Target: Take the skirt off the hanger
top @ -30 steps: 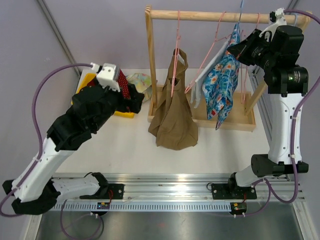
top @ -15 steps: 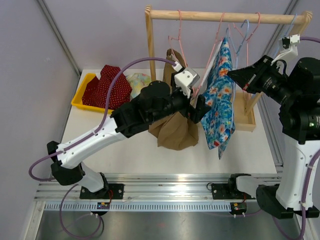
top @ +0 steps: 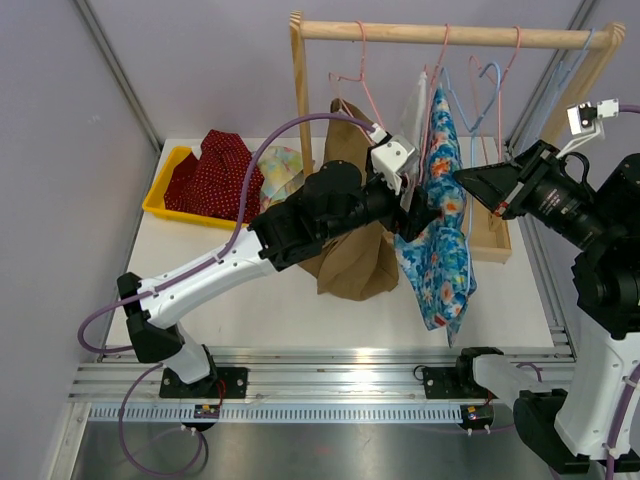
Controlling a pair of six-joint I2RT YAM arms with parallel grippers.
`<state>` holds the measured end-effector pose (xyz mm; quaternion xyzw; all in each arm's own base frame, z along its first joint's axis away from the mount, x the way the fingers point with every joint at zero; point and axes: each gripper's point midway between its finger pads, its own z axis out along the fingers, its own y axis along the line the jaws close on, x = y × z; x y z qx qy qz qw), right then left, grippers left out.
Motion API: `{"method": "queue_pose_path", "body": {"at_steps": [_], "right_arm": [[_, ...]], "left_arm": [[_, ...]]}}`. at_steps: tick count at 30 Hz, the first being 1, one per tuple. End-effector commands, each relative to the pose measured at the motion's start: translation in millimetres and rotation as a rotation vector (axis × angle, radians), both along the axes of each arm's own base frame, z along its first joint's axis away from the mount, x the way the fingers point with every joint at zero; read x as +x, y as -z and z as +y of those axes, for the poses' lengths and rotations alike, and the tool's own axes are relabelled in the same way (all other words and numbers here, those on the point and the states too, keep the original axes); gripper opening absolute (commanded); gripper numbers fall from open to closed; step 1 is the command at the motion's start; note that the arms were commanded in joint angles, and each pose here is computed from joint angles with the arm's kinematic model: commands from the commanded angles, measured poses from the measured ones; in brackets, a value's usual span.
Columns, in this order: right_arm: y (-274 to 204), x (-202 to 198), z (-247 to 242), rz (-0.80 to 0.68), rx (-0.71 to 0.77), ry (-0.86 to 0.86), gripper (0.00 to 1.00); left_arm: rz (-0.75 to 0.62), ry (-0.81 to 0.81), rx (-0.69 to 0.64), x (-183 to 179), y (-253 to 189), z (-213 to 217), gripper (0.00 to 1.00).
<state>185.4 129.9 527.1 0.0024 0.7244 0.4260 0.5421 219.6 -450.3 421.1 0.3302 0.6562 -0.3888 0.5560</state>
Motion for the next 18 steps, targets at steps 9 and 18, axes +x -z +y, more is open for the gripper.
{"method": "queue_pose_path", "body": {"at_steps": [9, 18], "right_arm": [[-22, -15, -1, -0.100, 0.002, -0.001, 0.00], [-29, 6, -21, -0.125, -0.056, 0.142, 0.00]], "left_arm": [[-0.022, 0.046, -0.132, -16, -35, 4, 0.00], [-0.001, -0.073, -0.086, -34, -3, 75, 0.00]]}}
